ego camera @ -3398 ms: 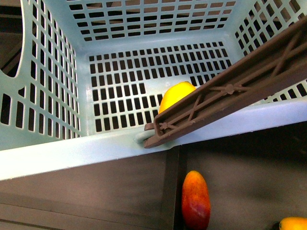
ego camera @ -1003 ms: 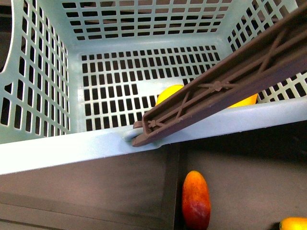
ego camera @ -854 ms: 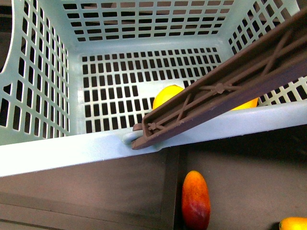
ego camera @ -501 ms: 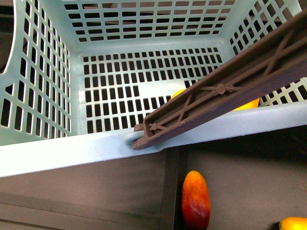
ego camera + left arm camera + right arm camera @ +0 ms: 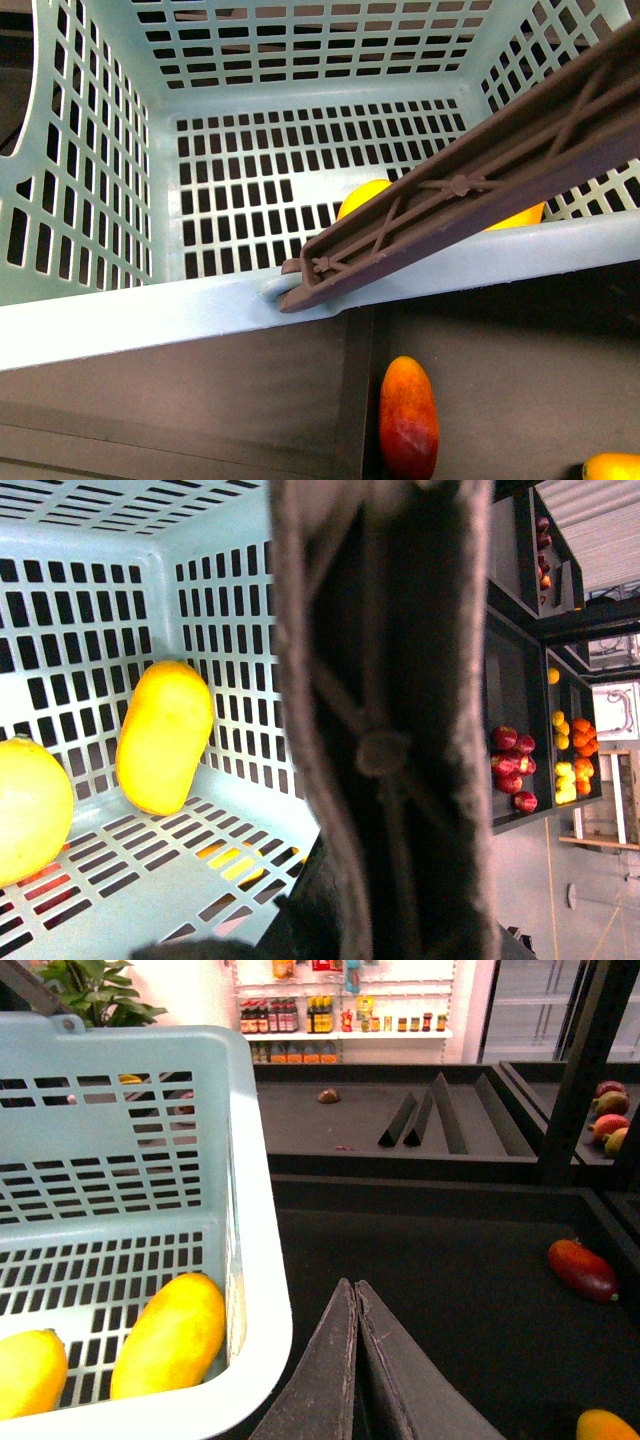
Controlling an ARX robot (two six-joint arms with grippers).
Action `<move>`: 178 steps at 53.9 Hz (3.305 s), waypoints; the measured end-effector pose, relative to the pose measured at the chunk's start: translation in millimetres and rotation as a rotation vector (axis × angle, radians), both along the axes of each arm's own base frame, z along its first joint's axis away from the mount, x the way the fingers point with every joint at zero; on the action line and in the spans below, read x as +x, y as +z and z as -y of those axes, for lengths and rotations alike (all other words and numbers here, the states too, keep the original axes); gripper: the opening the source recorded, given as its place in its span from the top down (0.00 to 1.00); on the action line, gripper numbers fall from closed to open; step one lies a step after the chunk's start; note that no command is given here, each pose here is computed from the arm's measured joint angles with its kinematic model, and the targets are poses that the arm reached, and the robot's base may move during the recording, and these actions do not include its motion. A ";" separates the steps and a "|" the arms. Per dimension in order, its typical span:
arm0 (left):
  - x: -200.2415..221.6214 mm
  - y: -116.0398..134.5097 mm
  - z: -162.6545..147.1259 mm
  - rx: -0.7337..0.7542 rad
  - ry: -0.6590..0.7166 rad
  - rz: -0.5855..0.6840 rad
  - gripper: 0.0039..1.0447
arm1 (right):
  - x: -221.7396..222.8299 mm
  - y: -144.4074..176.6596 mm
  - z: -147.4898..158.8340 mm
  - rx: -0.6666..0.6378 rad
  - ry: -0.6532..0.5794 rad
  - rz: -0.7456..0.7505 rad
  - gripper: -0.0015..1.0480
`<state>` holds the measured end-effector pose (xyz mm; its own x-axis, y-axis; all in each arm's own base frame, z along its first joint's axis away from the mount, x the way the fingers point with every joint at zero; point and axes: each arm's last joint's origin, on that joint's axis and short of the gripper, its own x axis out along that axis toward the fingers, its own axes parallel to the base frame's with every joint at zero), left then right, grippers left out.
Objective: Pick lemon and mango into basket
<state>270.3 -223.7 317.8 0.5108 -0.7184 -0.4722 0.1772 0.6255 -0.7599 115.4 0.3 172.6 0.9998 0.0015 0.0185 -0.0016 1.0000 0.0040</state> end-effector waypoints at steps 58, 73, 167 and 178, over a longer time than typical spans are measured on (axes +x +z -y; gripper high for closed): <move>-0.2 0.0 0.2 0.000 -0.001 0.000 0.96 | -18.4 -3.4 0.1 -0.001 0.000 -0.006 0.53; -0.2 0.0 0.2 0.001 -0.001 0.001 0.96 | -18.4 -3.4 0.1 -0.001 0.000 -0.006 0.07; 175.5 -158.3 -131.3 -0.235 1.151 -0.282 0.58 | -18.4 -3.3 0.0 -0.001 0.001 -0.005 0.08; 92.1 -108.9 -160.4 -0.118 1.267 -0.269 0.09 | -18.4 -3.3 0.0 -0.001 0.001 -0.005 0.08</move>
